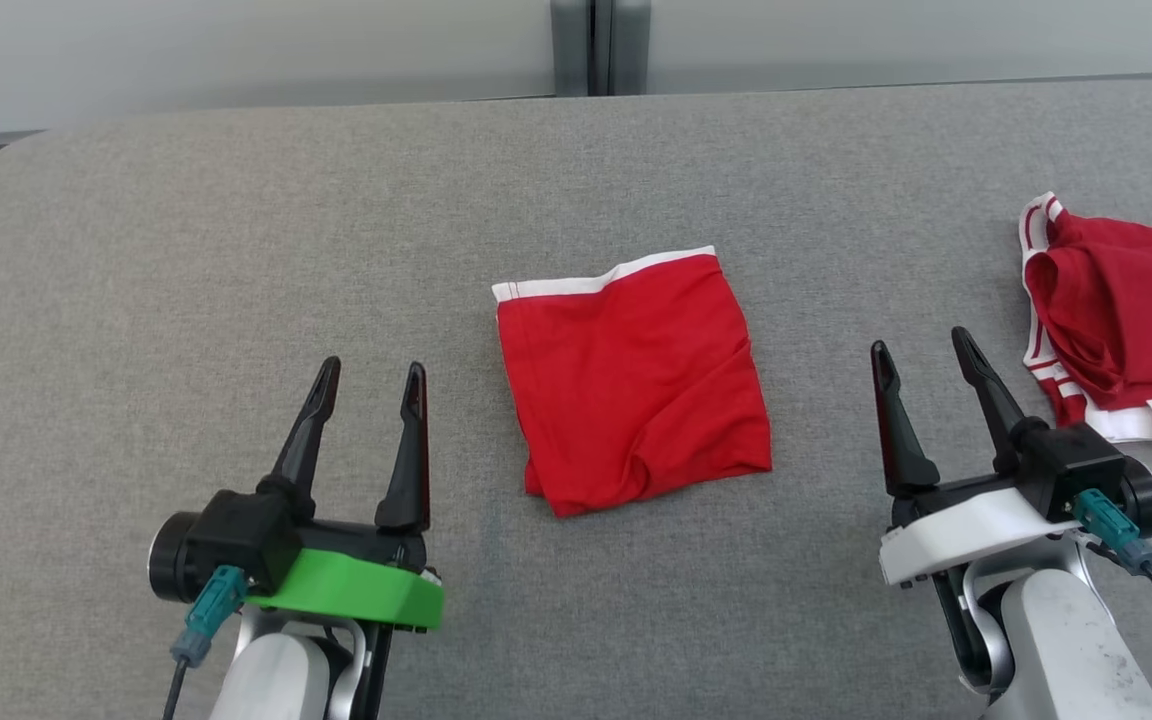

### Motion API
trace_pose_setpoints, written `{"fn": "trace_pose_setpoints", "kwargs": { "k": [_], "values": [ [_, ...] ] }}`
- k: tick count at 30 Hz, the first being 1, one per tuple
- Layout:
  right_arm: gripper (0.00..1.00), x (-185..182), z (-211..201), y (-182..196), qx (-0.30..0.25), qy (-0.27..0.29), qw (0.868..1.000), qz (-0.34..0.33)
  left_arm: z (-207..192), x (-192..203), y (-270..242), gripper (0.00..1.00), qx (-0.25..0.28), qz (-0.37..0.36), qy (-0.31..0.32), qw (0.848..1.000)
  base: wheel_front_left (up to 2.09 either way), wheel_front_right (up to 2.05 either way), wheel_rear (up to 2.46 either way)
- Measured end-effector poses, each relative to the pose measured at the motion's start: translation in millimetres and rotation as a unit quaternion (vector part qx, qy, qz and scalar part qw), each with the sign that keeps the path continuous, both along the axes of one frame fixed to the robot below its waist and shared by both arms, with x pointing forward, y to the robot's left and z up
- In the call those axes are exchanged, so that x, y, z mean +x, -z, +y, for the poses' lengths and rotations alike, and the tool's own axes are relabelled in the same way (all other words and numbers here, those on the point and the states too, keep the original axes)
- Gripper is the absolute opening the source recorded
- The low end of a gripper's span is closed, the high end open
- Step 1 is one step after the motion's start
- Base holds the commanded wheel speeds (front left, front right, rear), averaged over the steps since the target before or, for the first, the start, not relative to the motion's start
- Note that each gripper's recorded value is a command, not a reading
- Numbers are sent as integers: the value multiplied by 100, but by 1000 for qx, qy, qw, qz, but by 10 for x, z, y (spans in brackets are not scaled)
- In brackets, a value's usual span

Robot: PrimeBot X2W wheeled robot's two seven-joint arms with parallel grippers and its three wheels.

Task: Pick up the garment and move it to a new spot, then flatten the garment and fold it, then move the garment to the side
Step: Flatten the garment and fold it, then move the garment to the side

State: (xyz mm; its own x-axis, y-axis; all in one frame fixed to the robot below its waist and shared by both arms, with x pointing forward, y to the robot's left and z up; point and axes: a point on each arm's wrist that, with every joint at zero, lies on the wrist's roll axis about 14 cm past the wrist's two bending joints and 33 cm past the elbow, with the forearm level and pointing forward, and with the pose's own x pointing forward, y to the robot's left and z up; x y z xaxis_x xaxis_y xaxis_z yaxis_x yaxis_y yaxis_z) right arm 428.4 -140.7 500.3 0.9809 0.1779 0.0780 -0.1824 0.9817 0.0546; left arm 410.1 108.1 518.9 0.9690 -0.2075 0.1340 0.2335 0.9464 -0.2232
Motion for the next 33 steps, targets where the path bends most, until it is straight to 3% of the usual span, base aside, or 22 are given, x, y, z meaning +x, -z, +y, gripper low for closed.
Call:
{"fn": "trace_pose_setpoints", "kwargs": {
  "k": [13,21,33],
  "values": [
    [100,-79,-33,3,-3,6,1000,2,-58,-77,99,100,8,14,10,1000,0,0,0],
    [100,40,165,274,-25,-25,999,40,-64,-78,170,100,9,24,12,1000,0,0,0],
    [100,386,617,771,10,-75,988,135,191,-35,266,100,13,39,-25,999,0,0,0]
  ]
}}
